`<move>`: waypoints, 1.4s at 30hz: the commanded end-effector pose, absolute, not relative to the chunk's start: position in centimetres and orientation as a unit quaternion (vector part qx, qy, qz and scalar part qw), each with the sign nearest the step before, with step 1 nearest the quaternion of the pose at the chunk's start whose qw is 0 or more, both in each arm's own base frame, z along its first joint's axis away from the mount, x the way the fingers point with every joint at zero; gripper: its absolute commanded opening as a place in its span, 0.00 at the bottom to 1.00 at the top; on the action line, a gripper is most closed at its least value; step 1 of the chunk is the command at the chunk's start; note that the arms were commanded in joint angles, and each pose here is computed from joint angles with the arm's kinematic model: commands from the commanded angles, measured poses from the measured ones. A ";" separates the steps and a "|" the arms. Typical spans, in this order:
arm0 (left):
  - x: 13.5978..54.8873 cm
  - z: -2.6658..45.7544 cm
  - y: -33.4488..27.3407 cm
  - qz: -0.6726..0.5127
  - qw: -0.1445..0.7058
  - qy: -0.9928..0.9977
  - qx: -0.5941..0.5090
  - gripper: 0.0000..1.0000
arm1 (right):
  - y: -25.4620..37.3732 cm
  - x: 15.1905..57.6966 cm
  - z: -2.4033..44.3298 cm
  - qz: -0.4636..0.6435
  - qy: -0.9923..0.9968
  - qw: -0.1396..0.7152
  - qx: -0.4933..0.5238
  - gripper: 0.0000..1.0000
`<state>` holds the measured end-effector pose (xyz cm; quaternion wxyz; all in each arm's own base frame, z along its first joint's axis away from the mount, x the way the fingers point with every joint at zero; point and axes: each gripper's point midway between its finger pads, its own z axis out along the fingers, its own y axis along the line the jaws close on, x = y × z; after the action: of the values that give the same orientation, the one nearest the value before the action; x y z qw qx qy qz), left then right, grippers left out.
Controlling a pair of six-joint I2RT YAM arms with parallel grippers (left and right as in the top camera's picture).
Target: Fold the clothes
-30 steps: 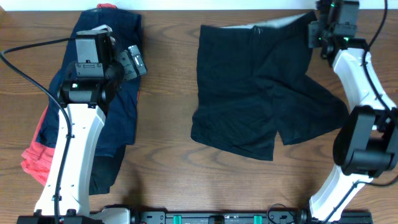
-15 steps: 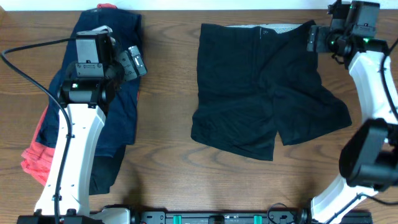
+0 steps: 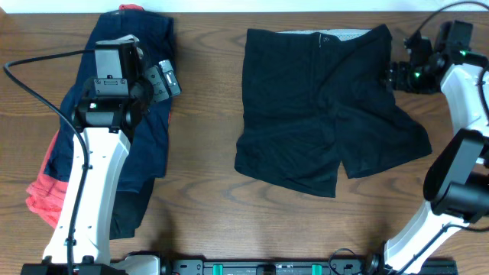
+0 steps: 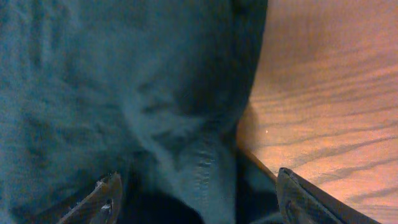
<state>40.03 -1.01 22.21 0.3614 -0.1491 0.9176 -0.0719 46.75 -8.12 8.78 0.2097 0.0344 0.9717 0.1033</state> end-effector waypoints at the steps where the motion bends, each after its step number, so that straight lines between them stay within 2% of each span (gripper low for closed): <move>1: 39.8 21.6 -0.9 -0.067 0.355 0.921 -0.143 0.99 | -7.2 46.5 6.7 0.172 0.965 0.198 0.015 0.73; 8: 39.8 21.6 -0.9 -0.067 0.354 0.922 -0.143 0.99 | -6.3 46.4 4.3 0.201 0.963 0.178 0.010 0.60; 10: 39.8 21.6 -0.9 -0.067 0.354 0.922 -0.143 0.99 | -6.3 46.6 4.0 0.201 0.963 0.178 0.009 0.47; 15: 39.8 21.6 -0.9 -0.067 0.354 0.922 -0.143 0.99 | -8.2 46.9 4.2 0.175 0.966 0.187 0.039 0.05; 17: 39.8 21.6 -0.9 -0.067 0.354 0.922 -0.143 0.99 | -9.8 46.9 4.3 0.157 0.967 0.191 0.067 0.01; 21: 39.8 21.6 -0.9 -0.067 0.354 0.922 -0.143 0.99 | -14.7 46.7 5.5 0.124 0.962 0.214 0.114 0.01; 29: 39.8 21.6 -0.9 -0.067 0.354 0.922 -0.143 0.99 | -21.3 46.2 6.9 0.093 0.948 0.255 0.164 0.02; 30: 39.8 21.6 -0.9 -0.067 0.354 0.922 -0.143 0.99 | -21.5 46.3 7.0 0.091 0.947 0.259 0.165 0.11; 32: 39.8 21.6 -0.9 -0.067 0.354 0.922 -0.143 0.99 | -21.7 46.4 7.2 0.090 0.946 0.263 0.165 0.49; 34: 39.8 21.6 -0.9 -0.067 0.355 0.922 -0.143 0.99 | -21.5 46.5 7.5 0.091 0.947 0.261 0.164 0.68; 37: 39.9 21.6 -0.9 -0.067 0.356 0.921 -0.143 0.99 | -20.5 46.7 8.4 0.097 0.950 0.252 0.157 0.73; 42: 39.9 21.6 -0.9 -0.067 0.355 0.921 -0.143 0.99 | -17.5 46.4 11.1 0.117 0.959 0.212 0.147 0.72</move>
<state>40.01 -1.01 22.19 0.3609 -0.1492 0.9178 -0.0718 45.13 -18.92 8.18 0.1958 0.1614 0.9605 0.1143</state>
